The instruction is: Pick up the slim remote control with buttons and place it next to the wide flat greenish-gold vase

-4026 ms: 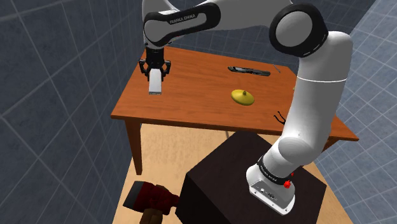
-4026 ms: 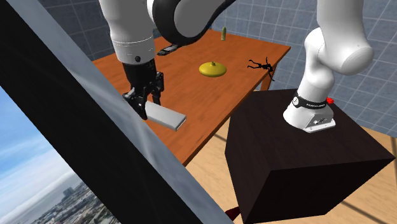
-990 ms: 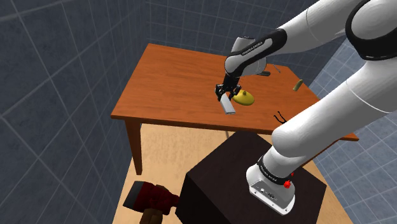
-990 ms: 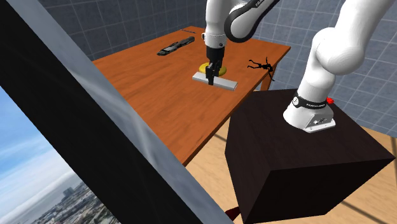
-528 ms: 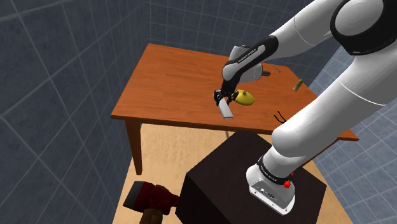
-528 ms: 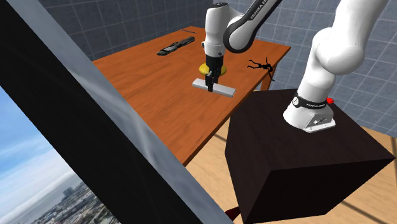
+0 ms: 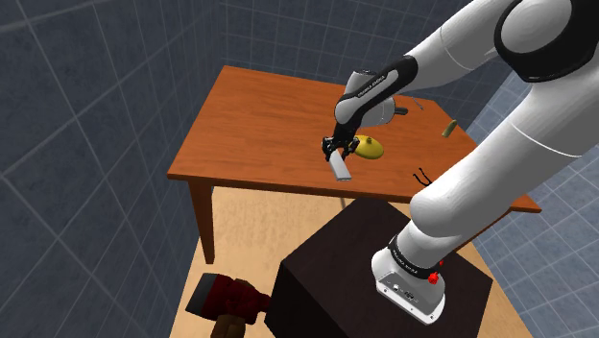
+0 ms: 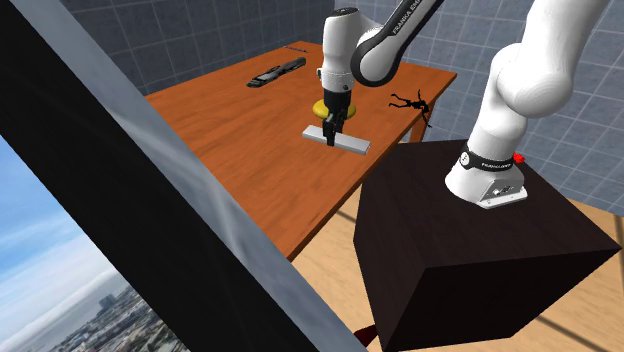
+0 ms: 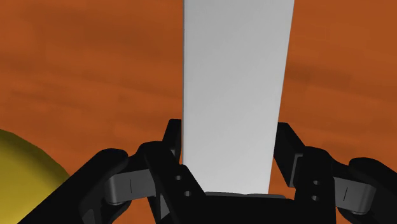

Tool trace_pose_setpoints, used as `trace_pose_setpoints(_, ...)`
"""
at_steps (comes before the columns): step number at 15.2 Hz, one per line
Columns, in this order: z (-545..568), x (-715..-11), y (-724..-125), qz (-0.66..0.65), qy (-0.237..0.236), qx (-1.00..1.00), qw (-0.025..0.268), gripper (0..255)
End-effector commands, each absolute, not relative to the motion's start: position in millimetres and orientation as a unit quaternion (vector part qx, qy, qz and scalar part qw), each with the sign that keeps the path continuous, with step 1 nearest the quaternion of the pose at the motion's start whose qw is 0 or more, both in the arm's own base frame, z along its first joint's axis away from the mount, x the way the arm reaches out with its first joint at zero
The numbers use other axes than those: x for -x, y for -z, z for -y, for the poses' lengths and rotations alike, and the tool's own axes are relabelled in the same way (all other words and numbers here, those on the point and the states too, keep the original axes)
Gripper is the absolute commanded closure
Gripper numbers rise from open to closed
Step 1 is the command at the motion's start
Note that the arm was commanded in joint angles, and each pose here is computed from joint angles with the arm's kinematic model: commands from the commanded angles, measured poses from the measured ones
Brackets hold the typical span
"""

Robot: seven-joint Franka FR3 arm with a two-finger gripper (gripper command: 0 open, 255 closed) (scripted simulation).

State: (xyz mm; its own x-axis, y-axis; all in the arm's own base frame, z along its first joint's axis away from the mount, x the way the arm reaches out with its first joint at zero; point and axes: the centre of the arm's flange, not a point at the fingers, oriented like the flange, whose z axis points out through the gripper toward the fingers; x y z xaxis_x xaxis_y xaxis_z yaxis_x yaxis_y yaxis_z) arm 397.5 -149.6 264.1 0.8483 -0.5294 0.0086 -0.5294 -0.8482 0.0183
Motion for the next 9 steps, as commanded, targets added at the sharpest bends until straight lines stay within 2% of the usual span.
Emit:
trace_pose_setpoints(1, 150, -398, -264, 0.275, -0.002, -0.961, 0.01, 0)
trace_pose_setpoints(6, 150, -398, -264, 0.275, -0.002, -0.961, 0.01, 0)
trace_pose_setpoints(9, 149, -398, -304, 0.275, -0.002, -0.961, 0.01, 0)
